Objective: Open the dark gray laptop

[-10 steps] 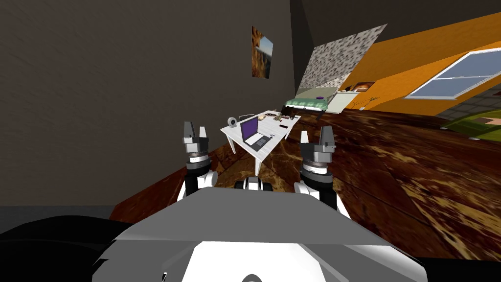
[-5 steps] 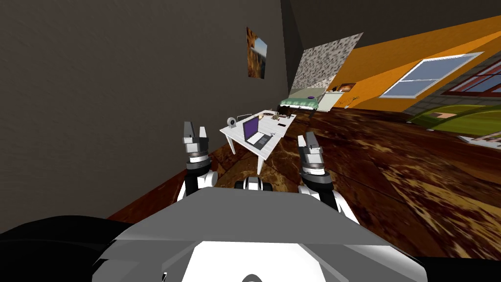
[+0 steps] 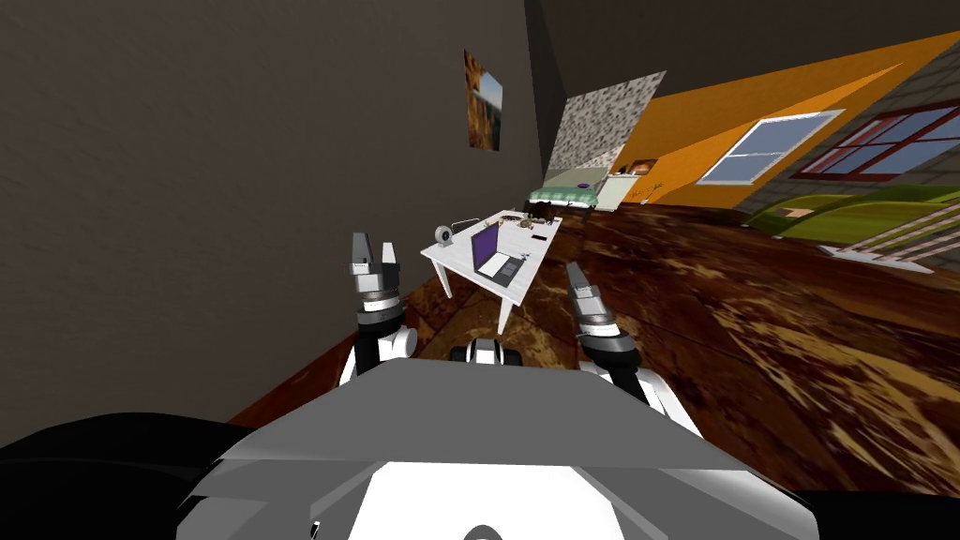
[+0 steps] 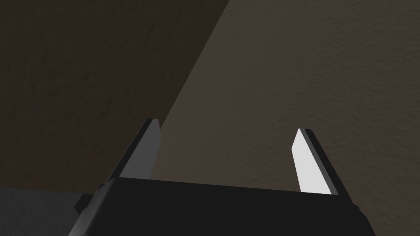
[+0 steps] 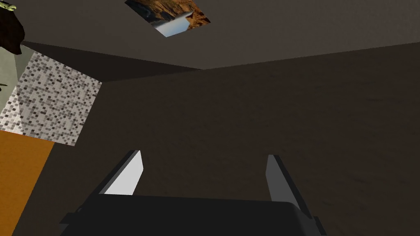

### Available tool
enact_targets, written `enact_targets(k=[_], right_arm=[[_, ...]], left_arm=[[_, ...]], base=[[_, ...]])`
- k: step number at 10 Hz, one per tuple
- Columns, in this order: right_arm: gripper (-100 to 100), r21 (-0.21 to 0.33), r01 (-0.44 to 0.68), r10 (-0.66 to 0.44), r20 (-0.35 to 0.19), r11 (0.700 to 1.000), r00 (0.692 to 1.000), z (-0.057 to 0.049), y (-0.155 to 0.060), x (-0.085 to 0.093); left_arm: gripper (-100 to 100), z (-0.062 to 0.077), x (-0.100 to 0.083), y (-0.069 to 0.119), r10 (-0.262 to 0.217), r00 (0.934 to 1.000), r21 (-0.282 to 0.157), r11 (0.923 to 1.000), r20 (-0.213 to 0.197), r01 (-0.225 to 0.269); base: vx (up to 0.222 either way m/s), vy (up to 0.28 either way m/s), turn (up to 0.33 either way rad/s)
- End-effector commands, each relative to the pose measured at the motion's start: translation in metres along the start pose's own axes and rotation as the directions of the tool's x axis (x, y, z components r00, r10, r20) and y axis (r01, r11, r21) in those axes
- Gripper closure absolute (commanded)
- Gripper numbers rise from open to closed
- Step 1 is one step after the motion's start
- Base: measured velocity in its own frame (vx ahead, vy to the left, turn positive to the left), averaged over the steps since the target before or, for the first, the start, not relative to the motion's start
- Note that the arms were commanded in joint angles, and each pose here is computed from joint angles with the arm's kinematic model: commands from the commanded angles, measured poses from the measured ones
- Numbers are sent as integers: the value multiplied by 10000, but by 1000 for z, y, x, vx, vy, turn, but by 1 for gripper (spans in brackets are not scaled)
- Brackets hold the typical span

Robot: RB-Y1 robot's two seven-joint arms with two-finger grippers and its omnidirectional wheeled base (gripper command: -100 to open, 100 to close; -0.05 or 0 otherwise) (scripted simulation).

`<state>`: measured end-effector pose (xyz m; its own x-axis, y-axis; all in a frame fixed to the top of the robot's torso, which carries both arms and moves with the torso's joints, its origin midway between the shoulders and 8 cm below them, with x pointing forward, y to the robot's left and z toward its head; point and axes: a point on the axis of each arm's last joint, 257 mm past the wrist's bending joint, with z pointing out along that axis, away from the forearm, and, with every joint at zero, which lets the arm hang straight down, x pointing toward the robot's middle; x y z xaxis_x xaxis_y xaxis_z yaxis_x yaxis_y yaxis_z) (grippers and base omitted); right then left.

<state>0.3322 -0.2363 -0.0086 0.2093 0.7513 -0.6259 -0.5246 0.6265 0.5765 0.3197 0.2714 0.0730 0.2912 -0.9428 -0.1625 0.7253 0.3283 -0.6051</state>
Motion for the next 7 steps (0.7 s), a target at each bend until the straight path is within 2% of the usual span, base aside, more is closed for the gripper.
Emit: enact_targets(k=[1,3,4,7], right_arm=[[-100,432,1177,-1151,-578,9921,9917,-7,-18,8],[-100,887,2511,-2390,-1276,9639,9626,-17,-42,13],[-100,867,2601,-2477,-1325,9617,9597,-17,-42,14],[-100,1324,4666,-4263,-2489,8745,8697,-36,-81,15]], left_arm=[[0,0,0,0,0,10000,2,10000,-1,0],[0,0,0,0,1,10000,-1,10000,0,-1],[0,0,0,0,0,10000,1,10000,0,0],[0,0,0,0,0,10000,0,10000,0,0]], base=[[40,149,-110],[70,261,-186],[46,205,-76],[80,256,-165]])
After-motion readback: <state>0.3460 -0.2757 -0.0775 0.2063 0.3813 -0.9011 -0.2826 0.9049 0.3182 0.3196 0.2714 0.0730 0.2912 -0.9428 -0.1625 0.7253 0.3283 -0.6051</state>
